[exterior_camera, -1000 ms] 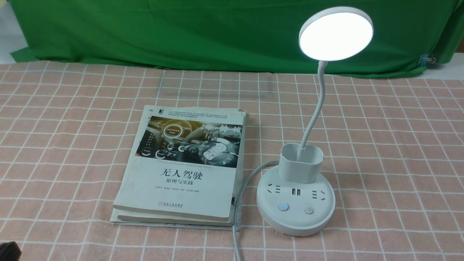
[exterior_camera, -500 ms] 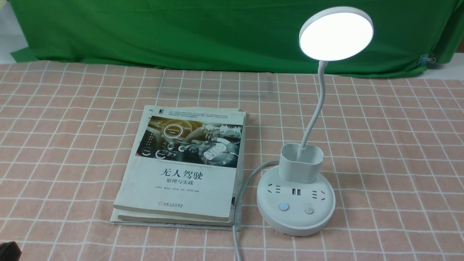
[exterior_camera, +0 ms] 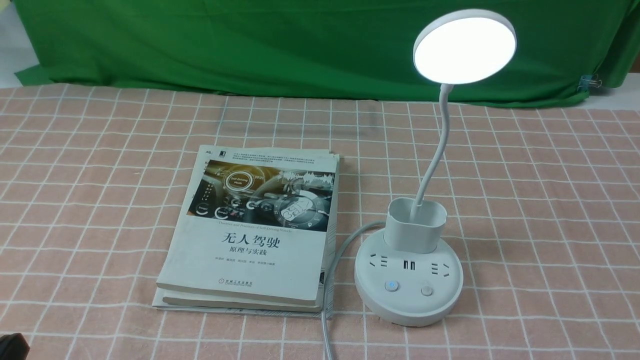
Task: Turn off the table lamp on the pink coffee tablecloth by hand.
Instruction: 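Press the power button on the lamp base to turn the lamp off with the right gripper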
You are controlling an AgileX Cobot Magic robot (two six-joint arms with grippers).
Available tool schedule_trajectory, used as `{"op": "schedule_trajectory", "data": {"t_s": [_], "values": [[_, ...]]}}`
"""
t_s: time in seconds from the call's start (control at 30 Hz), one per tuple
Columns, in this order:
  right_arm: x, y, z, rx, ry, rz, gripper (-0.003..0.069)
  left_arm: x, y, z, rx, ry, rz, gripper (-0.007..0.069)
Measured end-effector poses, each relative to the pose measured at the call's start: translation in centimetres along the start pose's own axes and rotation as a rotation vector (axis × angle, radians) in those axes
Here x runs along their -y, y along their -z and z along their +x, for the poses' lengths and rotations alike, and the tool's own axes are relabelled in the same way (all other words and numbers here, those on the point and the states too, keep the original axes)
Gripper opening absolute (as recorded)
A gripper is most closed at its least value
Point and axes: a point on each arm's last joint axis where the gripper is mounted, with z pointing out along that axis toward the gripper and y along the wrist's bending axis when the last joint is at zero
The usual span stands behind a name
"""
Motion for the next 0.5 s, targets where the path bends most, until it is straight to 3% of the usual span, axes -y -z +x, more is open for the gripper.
{"op": "schedule_trajectory", "data": {"t_s": [0.2,0.33,0.5], "values": [[-3.4,-0.8,-4.2,-0.425,0.237,0.114,0.0059,0.0,0.0,0.0,0.000,0.000,0.000,0.0006],[-5.6,-2.4,-7.0,-0.735,0.379,0.146,0.0048,0.0,0.0,0.0,0.000,0.000,0.000,0.0006],[-6.3,-6.2,-8.0,-1.070,0.423,0.186,0.0062,0.0,0.0,0.0,0.000,0.000,0.000,0.0006]]}}
